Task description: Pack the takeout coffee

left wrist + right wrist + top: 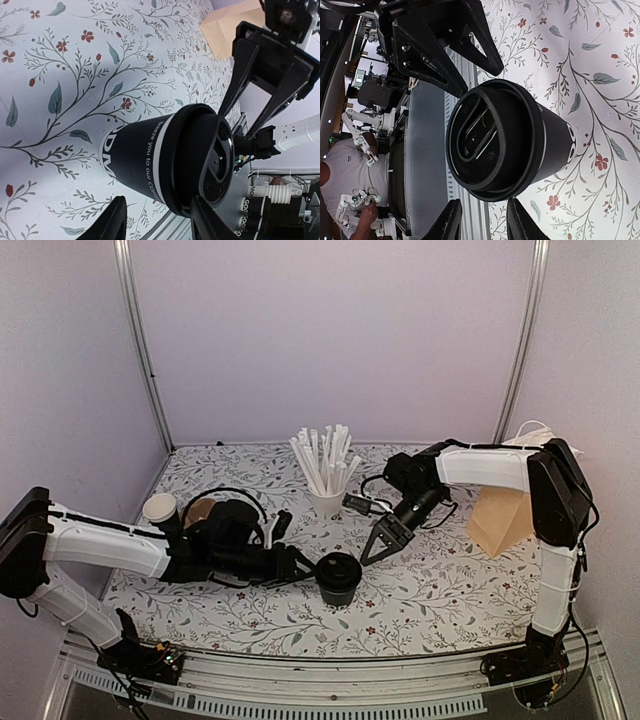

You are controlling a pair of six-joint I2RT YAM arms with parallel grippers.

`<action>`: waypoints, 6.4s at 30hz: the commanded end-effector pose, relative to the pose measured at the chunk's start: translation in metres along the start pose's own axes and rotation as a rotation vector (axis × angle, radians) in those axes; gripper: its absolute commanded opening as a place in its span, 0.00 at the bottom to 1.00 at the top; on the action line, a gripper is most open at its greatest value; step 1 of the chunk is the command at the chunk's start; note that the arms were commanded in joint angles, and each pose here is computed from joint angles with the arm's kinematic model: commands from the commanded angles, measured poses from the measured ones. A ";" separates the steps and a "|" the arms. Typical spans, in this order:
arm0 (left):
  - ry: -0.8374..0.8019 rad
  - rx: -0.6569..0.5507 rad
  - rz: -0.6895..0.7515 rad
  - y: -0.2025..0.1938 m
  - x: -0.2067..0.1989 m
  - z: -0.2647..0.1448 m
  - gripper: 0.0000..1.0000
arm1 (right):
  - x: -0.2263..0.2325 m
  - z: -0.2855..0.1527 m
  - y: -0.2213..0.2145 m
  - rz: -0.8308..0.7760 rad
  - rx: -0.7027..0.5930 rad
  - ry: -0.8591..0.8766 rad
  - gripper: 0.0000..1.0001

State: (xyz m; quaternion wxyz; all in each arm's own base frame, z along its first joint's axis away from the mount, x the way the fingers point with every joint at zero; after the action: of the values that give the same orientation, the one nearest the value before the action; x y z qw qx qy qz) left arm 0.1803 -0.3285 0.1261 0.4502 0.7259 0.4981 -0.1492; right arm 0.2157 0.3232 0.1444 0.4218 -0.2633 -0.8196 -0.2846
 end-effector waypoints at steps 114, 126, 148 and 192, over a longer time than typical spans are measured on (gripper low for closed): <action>0.254 -0.038 -0.037 0.004 0.019 -0.031 0.32 | -0.039 -0.013 0.023 0.002 -0.001 -0.312 0.44; 0.279 0.030 0.386 0.028 0.002 -0.011 0.59 | -0.034 -0.021 0.019 -0.026 -0.013 -0.341 0.45; 0.569 0.384 0.506 0.034 0.064 0.054 0.73 | 0.022 -0.144 0.015 -0.226 -0.367 -0.508 0.55; -0.172 -0.134 0.819 0.025 -0.081 0.017 0.70 | 0.089 -0.104 0.004 -0.488 -0.275 -0.206 0.85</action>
State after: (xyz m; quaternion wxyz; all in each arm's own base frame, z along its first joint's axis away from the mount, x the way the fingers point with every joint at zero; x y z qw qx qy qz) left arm 0.1759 -0.3810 0.1496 0.4834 0.8547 0.1888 0.0108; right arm 0.2457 0.2584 0.2492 0.2361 -0.2039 -0.8429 -0.4383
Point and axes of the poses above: each gripper's point midway between its finger pads, its own z axis out along the fingers, its own x axis along the line the jaws close on, y = z × x, the point moved 3 cm from there along -z, back along the fingers, and after that the axes turned 12 degrees about z, right-handed, at the moved point
